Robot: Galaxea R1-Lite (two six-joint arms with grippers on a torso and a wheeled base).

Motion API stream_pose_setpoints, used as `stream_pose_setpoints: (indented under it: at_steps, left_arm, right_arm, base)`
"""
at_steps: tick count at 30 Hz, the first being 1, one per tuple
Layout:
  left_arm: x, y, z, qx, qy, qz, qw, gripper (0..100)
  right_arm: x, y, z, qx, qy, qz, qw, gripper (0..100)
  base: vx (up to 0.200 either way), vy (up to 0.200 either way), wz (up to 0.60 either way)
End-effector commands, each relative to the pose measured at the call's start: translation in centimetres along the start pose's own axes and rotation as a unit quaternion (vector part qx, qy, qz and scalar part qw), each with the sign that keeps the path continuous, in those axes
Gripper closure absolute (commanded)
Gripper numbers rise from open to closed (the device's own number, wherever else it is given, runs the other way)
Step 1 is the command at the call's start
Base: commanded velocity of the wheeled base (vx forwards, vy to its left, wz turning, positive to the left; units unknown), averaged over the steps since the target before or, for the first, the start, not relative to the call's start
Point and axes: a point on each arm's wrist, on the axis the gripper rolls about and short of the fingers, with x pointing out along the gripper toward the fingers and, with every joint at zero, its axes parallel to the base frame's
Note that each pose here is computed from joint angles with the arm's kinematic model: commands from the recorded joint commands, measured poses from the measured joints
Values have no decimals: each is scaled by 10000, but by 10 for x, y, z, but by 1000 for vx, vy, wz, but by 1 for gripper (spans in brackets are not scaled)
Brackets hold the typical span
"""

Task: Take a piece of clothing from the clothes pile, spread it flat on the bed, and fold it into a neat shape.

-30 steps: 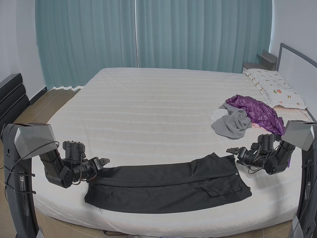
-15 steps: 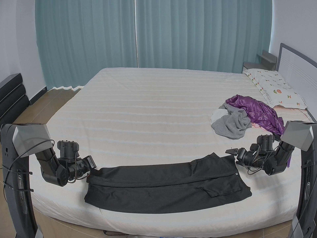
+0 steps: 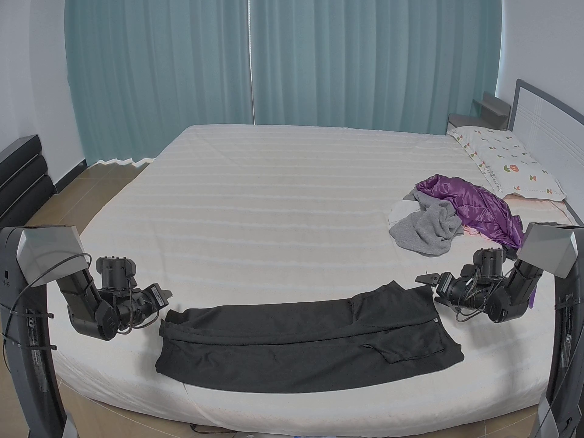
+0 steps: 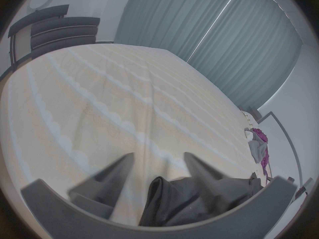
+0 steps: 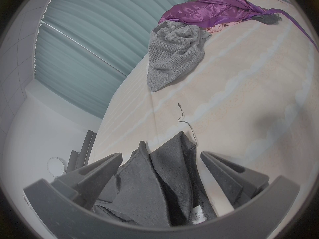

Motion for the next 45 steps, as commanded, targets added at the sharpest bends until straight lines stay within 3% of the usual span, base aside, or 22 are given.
stream_pose_setpoints:
  at_steps: [1, 12, 13, 19, 29, 37, 45]
  left_arm:
    - [2, 0, -5, -19, 184, -148, 9997, 0]
    - [7, -17, -19, 343, 575, -405, 9969, 0]
    - [8, -19, -19, 392, 585, -392, 9967, 100]
    - [8, -19, -20, 412, 621, -349, 9966, 100]
    - [7, -14, -2, 265, 55, 84, 9996, 100]
    - [3, -16, 2, 117, -34, 67, 9999, 100]
    - [5, -14, 2, 102, -31, 90, 9999, 100]
  right_arm:
    - [0, -1, -1, 4, 9, -4, 10000, 0]
    - [1, -1, 0, 1, -2, -6, 10000, 0]
    - [1, -1, -1, 4, 4, -10, 10000, 0]
    - [1, -1, -1, 1, -2, -6, 10000, 0]
    - [2, 1, 0, -26, -20, -16, 10000, 0]
    - [5, 4, 6, -19, -18, -37, 10000, 0]
    - [17, 4, 16, 59, 54, -320, 9995, 0]
  base:
    - [0, 0, 0]
    - [0, 0, 0]
    - [0, 0, 0]
    - [0, 0, 0]
    - [0, 0, 0]
    - [0, 0, 0]
    - [0, 0, 0]
